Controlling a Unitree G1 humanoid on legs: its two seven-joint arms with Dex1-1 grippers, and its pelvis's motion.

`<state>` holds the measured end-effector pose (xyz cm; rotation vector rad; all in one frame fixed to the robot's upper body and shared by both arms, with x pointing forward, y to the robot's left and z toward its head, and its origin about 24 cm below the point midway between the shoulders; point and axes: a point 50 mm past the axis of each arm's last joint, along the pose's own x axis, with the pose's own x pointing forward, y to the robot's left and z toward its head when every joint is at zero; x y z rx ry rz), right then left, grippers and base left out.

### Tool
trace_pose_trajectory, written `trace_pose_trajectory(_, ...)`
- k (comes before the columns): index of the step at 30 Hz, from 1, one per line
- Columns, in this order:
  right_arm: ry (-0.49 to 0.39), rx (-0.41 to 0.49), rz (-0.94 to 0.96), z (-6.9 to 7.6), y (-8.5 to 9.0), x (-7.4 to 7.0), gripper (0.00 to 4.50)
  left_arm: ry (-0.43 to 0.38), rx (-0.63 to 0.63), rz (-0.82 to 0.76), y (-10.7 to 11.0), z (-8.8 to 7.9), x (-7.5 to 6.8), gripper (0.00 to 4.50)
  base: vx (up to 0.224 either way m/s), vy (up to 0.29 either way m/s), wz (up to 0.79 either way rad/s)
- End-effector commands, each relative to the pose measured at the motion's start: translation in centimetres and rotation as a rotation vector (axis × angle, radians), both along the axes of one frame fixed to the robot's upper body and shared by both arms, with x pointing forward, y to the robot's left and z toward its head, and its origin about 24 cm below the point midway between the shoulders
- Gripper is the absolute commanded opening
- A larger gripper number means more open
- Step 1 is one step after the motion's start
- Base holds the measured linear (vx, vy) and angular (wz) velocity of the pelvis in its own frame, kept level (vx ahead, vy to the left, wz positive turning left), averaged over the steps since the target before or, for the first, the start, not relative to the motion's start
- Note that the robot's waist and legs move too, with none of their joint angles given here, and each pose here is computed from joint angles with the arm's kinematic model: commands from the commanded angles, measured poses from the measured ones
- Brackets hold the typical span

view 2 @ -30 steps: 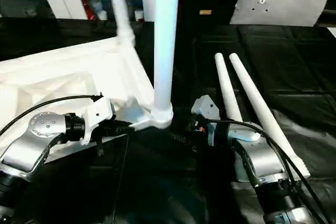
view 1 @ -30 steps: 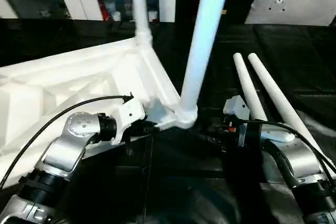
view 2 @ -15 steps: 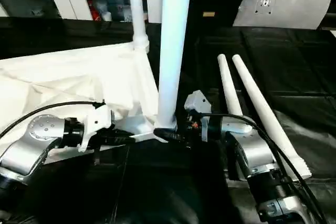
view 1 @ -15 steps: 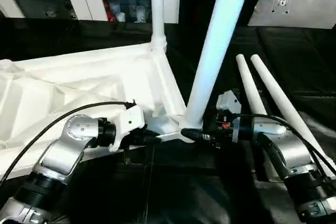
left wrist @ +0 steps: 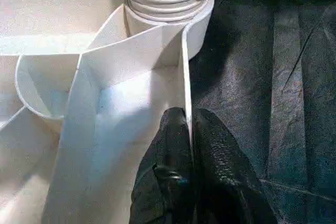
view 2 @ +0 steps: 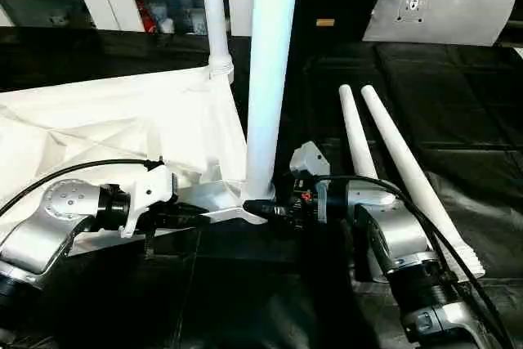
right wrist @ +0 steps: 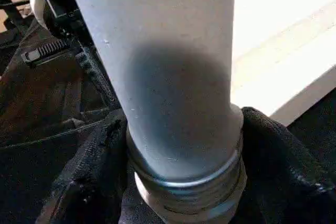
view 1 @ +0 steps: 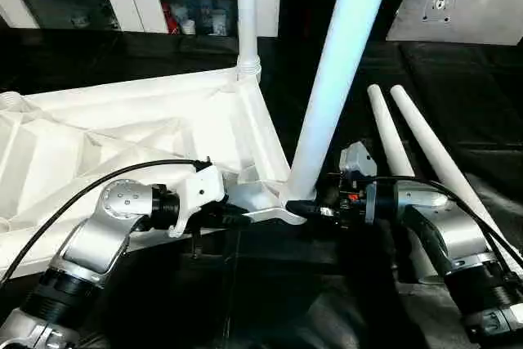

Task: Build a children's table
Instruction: Rotate leg to tighten

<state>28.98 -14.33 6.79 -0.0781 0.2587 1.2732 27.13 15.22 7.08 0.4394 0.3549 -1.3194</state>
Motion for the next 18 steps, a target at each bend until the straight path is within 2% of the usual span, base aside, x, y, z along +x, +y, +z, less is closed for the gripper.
trace_pose_trajectory(1, 0.019, 0.015, 0.040, -0.1, 0.5, -0.4, 2.78, 0.024, -0.028, -0.060, -0.6, -0.2, -0.6, 0.00, 0.000, 0.000, 0.00)
trace_pose_trajectory(3, 0.035, 0.019, 0.041, -0.4, 0.7, -0.6, 2.76, 0.023, -0.036, -0.051, -0.6, -0.1, -0.6, 0.00, 0.000, 0.000, 0.00)
trace_pose_trajectory(9, 0.061, 0.049, -0.098, -1.6, 2.9, -0.9, 2.75, -0.026, -0.122, 0.142, -1.5, 0.8, 0.3, 0.00, 0.000, 0.000, 0.00)
trace_pose_trajectory(11, 0.067, 0.053, -0.172, -2.0, 4.1, -0.8, 2.75, -0.040, -0.154, 0.231, -2.3, 1.1, 0.6, 0.00, 0.000, 0.000, 0.00)
trace_pose_trajectory(15, 0.106, 0.107, -0.345, -2.5, 7.9, -0.4, 2.75, -0.073, -0.209, 0.415, -4.8, 1.7, 0.6, 0.00, 0.000, 0.000, 0.00)
trace_pose_trajectory(18, 0.104, 0.110, -0.403, -2.5, 8.8, 0.0, 2.75, -0.080, -0.214, 0.454, -5.6, 1.7, 0.6, 0.00, 0.000, 0.000, 0.00)
